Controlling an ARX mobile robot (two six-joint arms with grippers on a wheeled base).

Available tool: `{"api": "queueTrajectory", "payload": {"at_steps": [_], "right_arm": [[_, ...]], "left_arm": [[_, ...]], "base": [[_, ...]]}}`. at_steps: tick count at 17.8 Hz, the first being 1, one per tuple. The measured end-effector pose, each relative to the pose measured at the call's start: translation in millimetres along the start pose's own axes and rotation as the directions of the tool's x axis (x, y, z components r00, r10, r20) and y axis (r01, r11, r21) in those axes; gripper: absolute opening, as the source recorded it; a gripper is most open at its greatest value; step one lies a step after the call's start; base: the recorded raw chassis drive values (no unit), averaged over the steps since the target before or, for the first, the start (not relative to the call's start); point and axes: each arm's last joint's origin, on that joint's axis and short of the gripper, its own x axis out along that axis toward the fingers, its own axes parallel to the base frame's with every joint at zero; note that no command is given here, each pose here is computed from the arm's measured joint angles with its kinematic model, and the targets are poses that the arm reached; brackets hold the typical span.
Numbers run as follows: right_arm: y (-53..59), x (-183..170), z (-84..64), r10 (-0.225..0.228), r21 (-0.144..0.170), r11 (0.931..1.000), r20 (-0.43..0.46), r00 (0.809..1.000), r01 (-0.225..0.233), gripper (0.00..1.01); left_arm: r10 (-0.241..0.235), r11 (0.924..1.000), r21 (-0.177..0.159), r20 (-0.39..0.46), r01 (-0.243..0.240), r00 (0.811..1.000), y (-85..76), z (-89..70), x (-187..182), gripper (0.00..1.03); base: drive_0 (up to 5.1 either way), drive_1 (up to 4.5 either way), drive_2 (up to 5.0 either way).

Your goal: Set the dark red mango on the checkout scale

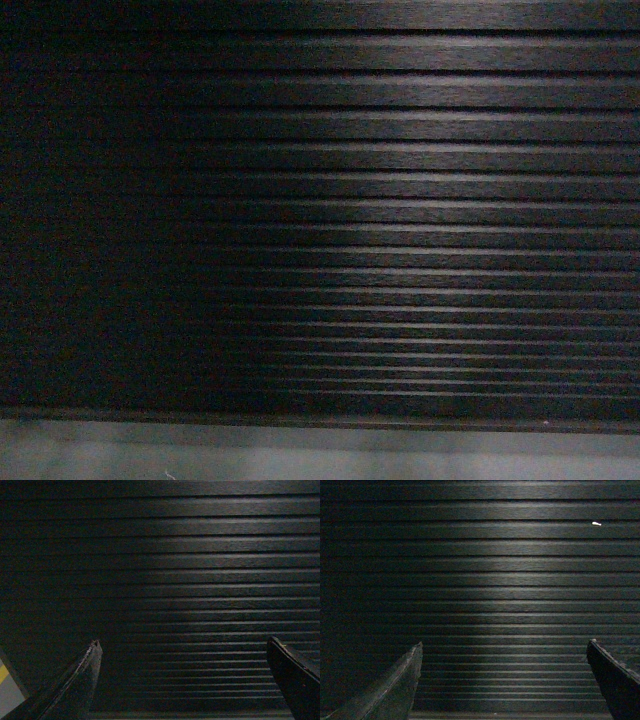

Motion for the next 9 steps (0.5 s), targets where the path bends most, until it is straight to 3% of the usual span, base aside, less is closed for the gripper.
{"api": "queueTrajectory", "payload": {"at_steps": [9], "right_arm": [[0.0, 0.0, 0.0, 0.000, 0.000, 1.0000, 0.000, 1.000, 0.000, 0.98]], "left_arm": [[0.000, 1.0000, 0.000, 0.000, 0.000, 1.000, 0.0, 0.0, 0.0, 0.98]], "base": [[0.0, 0.00, 0.0]]}}
